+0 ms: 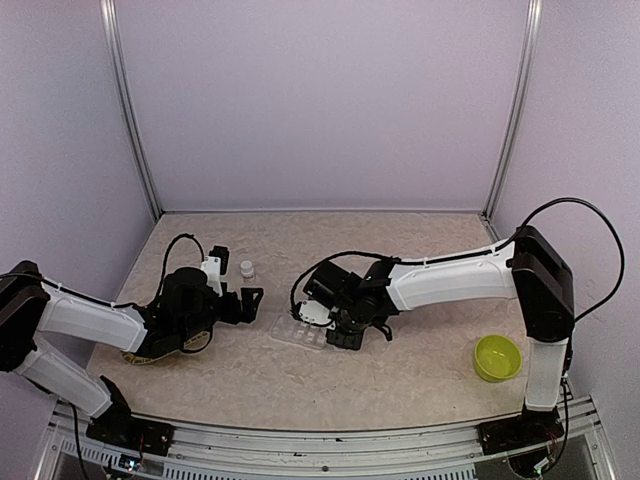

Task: Sort the pills into containers
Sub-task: Pour the pill into the compartment of the pill container.

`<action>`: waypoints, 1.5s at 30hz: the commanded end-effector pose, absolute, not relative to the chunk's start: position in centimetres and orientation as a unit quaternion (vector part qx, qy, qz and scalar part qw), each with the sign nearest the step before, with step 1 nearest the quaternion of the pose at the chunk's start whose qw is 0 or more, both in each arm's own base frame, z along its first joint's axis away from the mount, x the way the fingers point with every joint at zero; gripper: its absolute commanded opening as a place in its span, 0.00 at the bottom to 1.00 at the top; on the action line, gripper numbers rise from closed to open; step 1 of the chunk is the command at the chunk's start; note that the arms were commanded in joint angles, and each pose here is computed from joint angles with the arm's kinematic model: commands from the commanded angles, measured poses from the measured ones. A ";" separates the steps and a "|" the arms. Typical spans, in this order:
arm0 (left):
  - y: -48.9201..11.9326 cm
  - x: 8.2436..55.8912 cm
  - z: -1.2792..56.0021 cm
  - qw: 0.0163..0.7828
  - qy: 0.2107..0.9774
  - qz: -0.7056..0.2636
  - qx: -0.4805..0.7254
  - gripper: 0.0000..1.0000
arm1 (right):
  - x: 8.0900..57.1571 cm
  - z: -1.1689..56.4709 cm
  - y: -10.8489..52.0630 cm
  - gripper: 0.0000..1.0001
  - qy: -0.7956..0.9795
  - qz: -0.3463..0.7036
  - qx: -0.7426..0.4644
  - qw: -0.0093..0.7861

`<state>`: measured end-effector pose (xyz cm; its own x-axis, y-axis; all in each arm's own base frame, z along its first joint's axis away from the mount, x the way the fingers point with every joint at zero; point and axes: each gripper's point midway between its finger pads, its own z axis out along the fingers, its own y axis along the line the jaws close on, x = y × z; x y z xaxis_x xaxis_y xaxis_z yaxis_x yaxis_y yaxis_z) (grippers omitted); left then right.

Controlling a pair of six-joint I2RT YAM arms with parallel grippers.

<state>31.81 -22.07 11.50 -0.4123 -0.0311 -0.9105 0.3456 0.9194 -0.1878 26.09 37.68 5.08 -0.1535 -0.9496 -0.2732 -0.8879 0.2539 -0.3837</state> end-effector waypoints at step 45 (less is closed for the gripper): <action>-22.2 32.4 12.6 0.545 0.813 -0.183 0.091 0.99 | 25.2 4.1 38.1 0.07 0.743 -0.073 -0.621 0.238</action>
